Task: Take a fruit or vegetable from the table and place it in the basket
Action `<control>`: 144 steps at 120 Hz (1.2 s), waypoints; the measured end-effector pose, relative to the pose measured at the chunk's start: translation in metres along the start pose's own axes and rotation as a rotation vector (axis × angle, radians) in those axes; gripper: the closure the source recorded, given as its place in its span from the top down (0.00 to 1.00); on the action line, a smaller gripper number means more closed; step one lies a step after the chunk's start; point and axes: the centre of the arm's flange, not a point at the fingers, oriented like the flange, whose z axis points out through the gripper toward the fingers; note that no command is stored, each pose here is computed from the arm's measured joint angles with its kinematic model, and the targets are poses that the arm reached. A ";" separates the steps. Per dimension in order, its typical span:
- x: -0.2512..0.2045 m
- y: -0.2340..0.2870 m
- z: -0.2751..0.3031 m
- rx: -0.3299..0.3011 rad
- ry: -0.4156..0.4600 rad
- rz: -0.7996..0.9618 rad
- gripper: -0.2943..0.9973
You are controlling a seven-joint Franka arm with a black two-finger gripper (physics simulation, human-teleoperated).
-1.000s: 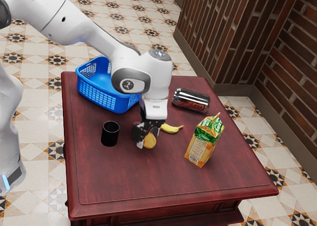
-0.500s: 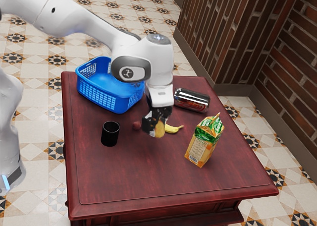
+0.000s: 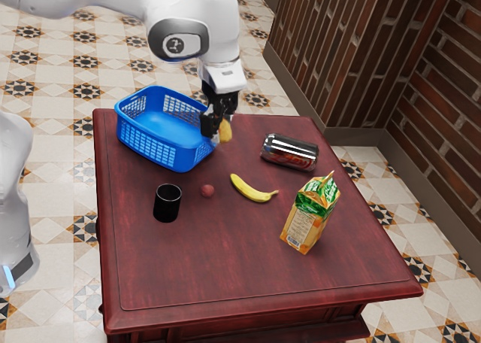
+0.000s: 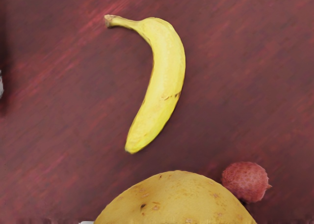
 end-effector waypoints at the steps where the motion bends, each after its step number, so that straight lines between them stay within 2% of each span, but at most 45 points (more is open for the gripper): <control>1: -0.001 -0.001 -0.003 0.005 0.003 -0.001 0.45; 14: -0.032 -0.028 -0.014 0.019 -0.009 -0.053 0.46; 44: -0.090 -0.066 0.002 -0.012 -0.089 -0.143 0.46; 73: -0.111 -0.070 0.018 -0.055 -0.136 -0.157 0.46; 106: -0.125 -0.076 0.024 -0.067 -0.160 -0.168 0.47; 120: -0.119 -0.074 0.024 -0.063 -0.165 -0.144 0.63; 136: -0.116 -0.072 0.022 -0.061 -0.165 -0.130 0.72; 141: -0.100 -0.066 0.009 -0.039 -0.144 -0.095 0.73; 144: -0.076 -0.056 -0.012 0.002 -0.123 -0.052 0.74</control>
